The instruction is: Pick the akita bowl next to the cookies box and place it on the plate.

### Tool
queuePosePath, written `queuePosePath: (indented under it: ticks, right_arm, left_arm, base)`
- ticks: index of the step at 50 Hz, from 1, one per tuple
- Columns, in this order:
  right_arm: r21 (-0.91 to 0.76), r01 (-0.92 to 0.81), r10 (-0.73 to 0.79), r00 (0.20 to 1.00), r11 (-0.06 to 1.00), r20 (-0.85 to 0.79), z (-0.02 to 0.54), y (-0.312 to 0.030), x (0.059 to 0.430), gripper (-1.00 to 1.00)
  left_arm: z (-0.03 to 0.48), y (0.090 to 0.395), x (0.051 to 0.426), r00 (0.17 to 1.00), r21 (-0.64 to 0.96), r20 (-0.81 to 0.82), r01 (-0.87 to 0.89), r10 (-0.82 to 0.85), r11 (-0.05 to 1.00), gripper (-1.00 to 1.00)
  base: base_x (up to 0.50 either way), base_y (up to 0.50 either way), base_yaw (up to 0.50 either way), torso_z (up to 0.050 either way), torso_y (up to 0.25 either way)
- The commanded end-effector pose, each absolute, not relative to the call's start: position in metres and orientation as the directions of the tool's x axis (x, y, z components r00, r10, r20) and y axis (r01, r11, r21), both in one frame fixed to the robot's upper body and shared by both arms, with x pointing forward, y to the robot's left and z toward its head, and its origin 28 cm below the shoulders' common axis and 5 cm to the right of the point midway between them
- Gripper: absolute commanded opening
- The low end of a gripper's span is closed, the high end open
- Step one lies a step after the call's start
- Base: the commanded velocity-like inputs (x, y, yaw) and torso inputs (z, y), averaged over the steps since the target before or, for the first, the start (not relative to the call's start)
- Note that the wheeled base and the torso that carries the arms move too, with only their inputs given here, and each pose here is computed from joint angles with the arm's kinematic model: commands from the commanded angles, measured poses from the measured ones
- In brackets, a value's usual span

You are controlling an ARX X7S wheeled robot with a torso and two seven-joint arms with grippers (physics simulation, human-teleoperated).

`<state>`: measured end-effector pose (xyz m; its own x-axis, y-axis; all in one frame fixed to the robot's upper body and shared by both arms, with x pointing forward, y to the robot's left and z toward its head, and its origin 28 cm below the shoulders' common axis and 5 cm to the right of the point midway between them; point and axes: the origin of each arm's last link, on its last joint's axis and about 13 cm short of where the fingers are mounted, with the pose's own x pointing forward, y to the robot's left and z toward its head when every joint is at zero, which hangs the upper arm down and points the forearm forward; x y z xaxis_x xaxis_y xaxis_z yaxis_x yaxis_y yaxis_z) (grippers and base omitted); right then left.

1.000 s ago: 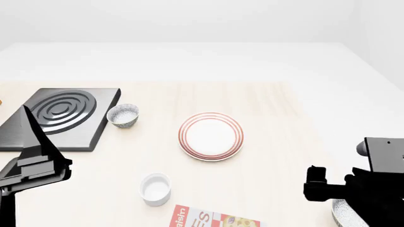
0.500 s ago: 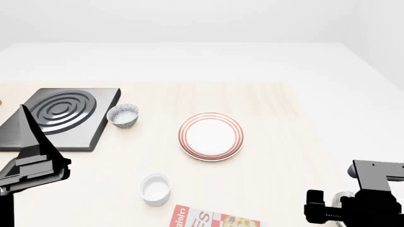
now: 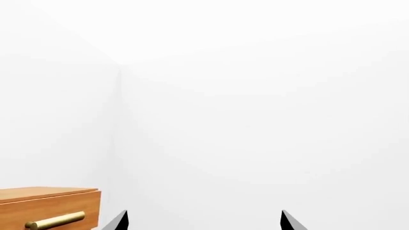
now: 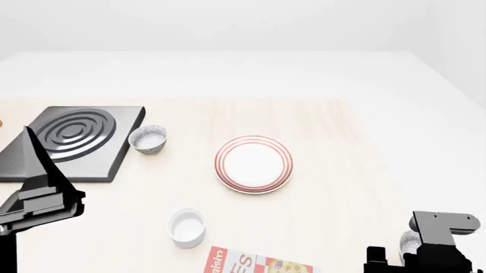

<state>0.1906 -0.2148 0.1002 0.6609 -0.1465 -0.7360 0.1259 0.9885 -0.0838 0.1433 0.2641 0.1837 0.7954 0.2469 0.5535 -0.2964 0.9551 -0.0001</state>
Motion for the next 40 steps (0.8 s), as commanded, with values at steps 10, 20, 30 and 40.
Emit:
queuePosePath:
  ticks: [10, 20, 30, 40]
  right_arm:
    - [-0.043, 0.154, -0.123, 0.556, 0.987, -0.822, 0.065, -0.215, 0.184, 1.0]
    - [-0.066, 0.189, -0.185, 0.726, 0.98, -0.662, 0.079, -0.217, 0.192, -1.0]
    - [-0.053, 0.154, -0.157, 0.806, 0.987, -0.571, 0.114, -0.217, 0.202, -1.0]
    - [-0.113, 0.043, -0.084, 0.92, 0.993, -0.383, 0.176, -0.207, 0.228, -1.0]
  left_arm:
    - [0.183, 0.264, 0.144, 0.797, 0.0, 0.551, -0.296, 0.248, 0.955, 1.0]
    - [0.183, 0.264, 0.144, 0.797, 0.0, 0.55, -0.297, 0.248, 0.955, 1.0]
    - [0.183, 0.264, 0.145, 0.798, 0.001, 0.55, -0.296, 0.247, 0.955, 1.0]
    - [0.182, 0.263, 0.146, 0.8, 0.004, 0.548, -0.293, 0.243, 0.956, 1.0]
  base:
    - [0.0, 0.0, 0.0, -0.004, 0.0]
    - [0.0, 0.0, 0.0, -0.004, 0.0]
    - [0.0, 0.0, 0.0, -0.001, 0.0]
    - [0.0, 0.0, 0.0, 0.0, 0.0]
